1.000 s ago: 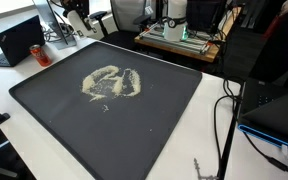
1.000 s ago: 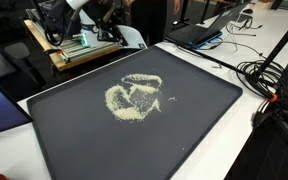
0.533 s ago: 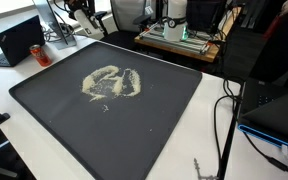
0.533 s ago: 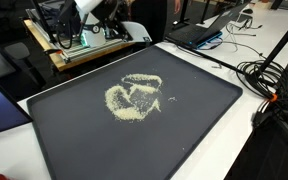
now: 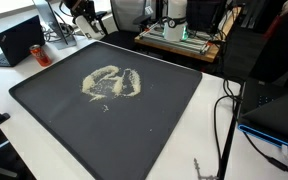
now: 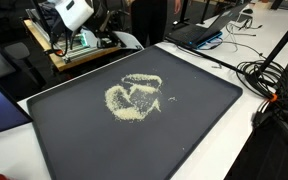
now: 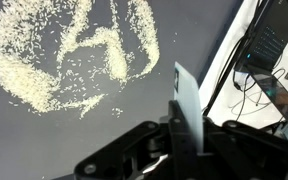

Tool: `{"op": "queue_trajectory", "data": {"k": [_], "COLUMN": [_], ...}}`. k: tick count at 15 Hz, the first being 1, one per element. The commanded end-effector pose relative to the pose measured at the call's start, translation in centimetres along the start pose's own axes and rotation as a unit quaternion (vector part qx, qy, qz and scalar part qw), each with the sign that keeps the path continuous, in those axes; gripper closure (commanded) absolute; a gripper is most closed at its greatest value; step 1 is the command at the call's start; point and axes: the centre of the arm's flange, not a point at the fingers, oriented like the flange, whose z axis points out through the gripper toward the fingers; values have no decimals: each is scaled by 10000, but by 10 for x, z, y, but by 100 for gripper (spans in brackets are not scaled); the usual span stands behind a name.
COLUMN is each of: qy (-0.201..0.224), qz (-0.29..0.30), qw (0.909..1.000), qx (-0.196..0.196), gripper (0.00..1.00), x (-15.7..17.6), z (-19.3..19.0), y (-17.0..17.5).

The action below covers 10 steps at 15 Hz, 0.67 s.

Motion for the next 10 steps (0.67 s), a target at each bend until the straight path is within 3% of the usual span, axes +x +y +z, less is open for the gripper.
{"op": "queue_trajectory", "data": {"k": [1, 10], "qy": [188, 137], "qz": [243, 506], "qw": [9995, 9985], "qx": [71, 147], "gripper": [99, 99], "x": [-19, -46], "z": [6, 16], "y": [4, 11]}}
